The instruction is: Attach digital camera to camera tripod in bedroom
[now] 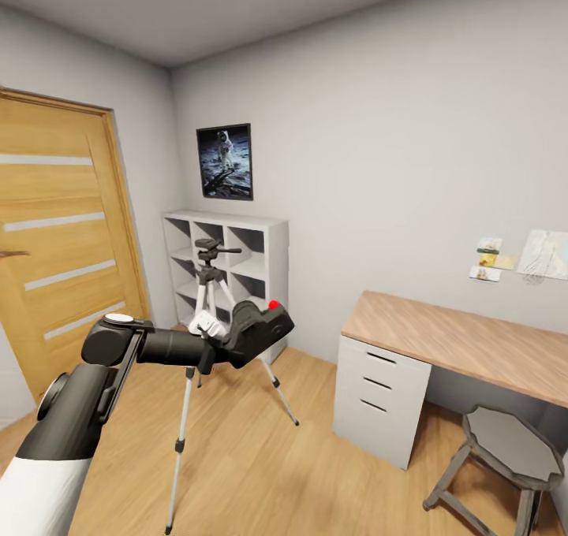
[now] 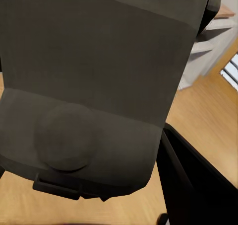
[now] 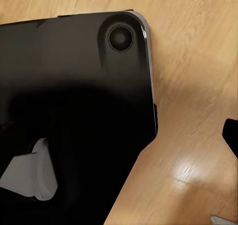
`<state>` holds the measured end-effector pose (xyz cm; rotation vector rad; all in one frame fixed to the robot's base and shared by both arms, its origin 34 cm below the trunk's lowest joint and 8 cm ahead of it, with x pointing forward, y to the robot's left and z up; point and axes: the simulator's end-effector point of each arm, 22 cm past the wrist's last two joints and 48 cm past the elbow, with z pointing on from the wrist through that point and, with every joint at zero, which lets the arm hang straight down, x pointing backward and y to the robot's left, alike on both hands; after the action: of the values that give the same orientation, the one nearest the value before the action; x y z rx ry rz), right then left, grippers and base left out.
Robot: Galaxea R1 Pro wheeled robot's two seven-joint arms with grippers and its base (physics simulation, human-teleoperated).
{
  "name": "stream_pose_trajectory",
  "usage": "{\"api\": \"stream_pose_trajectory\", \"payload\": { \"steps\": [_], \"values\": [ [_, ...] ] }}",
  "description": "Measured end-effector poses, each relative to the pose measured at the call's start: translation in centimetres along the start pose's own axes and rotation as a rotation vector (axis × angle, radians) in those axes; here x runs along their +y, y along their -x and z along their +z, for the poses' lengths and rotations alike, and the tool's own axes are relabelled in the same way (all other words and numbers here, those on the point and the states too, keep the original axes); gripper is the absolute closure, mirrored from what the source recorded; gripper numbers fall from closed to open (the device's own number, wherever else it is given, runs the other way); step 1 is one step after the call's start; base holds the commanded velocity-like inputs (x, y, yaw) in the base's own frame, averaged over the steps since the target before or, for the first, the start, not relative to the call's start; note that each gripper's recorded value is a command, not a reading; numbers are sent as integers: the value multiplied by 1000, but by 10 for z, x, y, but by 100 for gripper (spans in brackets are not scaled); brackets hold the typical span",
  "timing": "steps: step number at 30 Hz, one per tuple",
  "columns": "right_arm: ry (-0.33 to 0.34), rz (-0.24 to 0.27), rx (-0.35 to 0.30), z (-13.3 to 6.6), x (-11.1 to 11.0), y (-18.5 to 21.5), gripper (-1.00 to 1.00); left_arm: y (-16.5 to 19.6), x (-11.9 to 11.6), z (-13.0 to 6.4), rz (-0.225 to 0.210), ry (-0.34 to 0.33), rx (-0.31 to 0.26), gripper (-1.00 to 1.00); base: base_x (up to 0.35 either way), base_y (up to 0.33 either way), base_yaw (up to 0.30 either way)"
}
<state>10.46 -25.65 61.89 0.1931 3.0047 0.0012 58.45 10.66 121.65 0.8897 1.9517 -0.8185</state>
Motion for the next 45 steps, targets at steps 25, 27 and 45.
{"api": "stream_pose_trajectory", "payload": {
  "steps": [25,27,45],
  "values": [
    [-3,-2,-79,-1,-1,17,-100,0,0,0,0,1,-1,100,43,0,296],
    [-3,-2,-80,-1,-1,18,-100,0,0,0,0,1,-1,100,213,0,296],
    [-3,-3,-82,-1,-1,18,-100,0,0,-1,-1,2,-2,100,226,-46,296]
  ]
}}
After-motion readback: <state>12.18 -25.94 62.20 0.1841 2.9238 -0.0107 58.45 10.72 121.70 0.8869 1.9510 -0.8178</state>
